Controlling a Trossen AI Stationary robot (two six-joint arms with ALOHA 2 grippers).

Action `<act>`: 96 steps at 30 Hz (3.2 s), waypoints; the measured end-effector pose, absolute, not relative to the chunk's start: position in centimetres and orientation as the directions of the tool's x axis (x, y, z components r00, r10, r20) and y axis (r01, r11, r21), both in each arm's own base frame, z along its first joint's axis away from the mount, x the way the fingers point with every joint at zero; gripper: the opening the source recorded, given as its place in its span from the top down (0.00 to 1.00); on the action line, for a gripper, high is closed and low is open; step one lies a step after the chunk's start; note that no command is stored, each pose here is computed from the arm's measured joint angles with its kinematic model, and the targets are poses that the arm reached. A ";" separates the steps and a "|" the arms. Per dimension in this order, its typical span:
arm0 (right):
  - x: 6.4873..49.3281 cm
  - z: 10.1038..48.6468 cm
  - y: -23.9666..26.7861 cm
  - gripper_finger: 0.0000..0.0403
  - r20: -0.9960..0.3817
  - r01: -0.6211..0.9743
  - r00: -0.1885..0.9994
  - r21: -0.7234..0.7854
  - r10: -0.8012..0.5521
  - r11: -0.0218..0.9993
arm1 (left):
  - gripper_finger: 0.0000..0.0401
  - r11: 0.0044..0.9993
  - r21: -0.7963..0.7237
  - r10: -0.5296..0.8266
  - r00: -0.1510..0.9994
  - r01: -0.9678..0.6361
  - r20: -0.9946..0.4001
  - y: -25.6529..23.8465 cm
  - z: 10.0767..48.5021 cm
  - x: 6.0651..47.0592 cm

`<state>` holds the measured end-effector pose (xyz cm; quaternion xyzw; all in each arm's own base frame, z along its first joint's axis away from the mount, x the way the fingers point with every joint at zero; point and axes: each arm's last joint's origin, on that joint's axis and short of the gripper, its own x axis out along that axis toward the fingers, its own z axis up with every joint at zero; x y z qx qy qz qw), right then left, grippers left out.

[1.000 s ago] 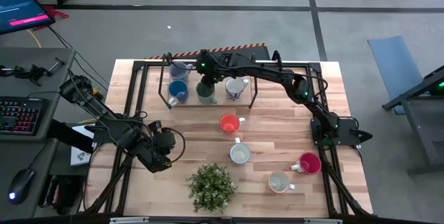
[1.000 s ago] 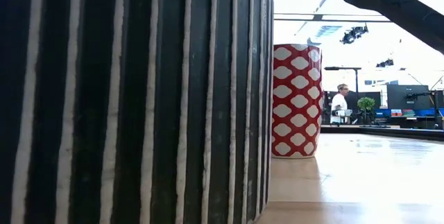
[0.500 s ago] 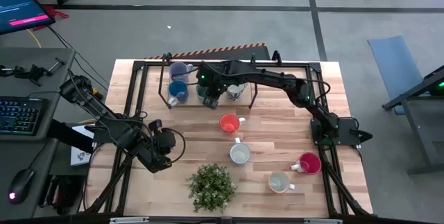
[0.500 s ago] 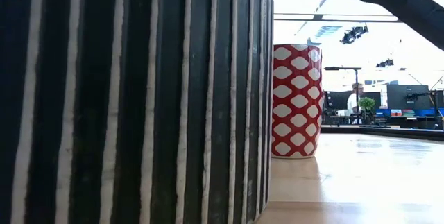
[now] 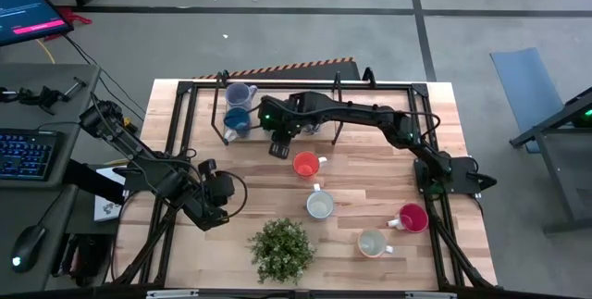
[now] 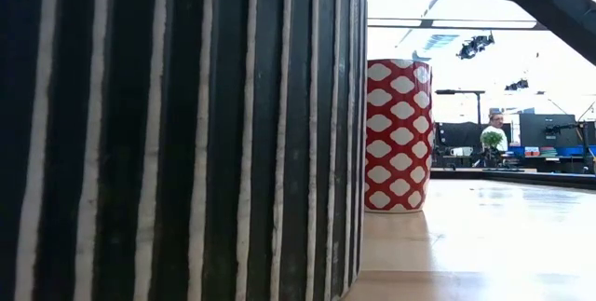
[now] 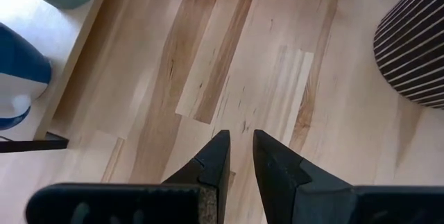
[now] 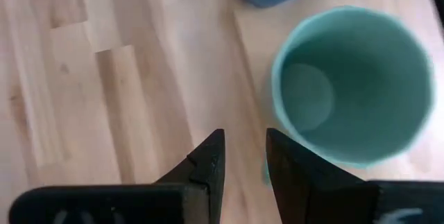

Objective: Place coffee mugs
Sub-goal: Put the green mug on the shelf

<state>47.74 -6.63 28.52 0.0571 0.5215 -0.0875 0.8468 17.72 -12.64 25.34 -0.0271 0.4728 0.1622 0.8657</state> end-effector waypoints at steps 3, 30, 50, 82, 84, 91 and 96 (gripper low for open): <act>47.8 28.5 -6.4 0.79 -0.893 0.181 0.448 0.053 -0.035 0.982 | 0.86 0.946 0.106 0.255 0.500 -0.306 -0.828 -12.6 25.3 17.7; 48.7 25.6 -7.8 0.79 -0.877 0.185 0.479 0.048 -0.047 0.982 | 0.86 0.945 0.109 0.258 0.502 -0.307 -0.825 -12.6 25.3 17.7; 48.2 26.0 -12.9 0.79 -0.840 0.231 0.531 0.022 -0.107 0.973 | 0.86 0.944 0.124 0.273 0.510 -0.307 -0.815 -12.6 25.4 17.7; 45.1 29.0 -14.4 0.84 -0.898 0.366 0.352 -0.127 -0.264 0.922 | 0.86 0.943 0.126 0.277 0.515 -0.309 -0.811 -12.6 25.4 17.7; 45.0 28.8 -15.2 0.85 -0.900 0.366 0.348 -0.126 -0.261 0.922 | 0.86 0.942 0.126 0.277 0.515 -0.310 -0.811 -12.6 25.4 17.8; 45.0 27.3 -16.3 0.85 -0.913 0.364 0.352 -0.070 -0.207 0.929 | 0.86 0.942 0.127 0.279 0.515 -0.310 -0.810 -12.6 25.4 17.8; 45.1 26.7 -16.6 0.85 -0.910 0.364 0.356 -0.072 -0.210 0.929 | 0.86 0.942 0.127 0.279 0.515 -0.310 -0.810 -12.6 25.4 17.8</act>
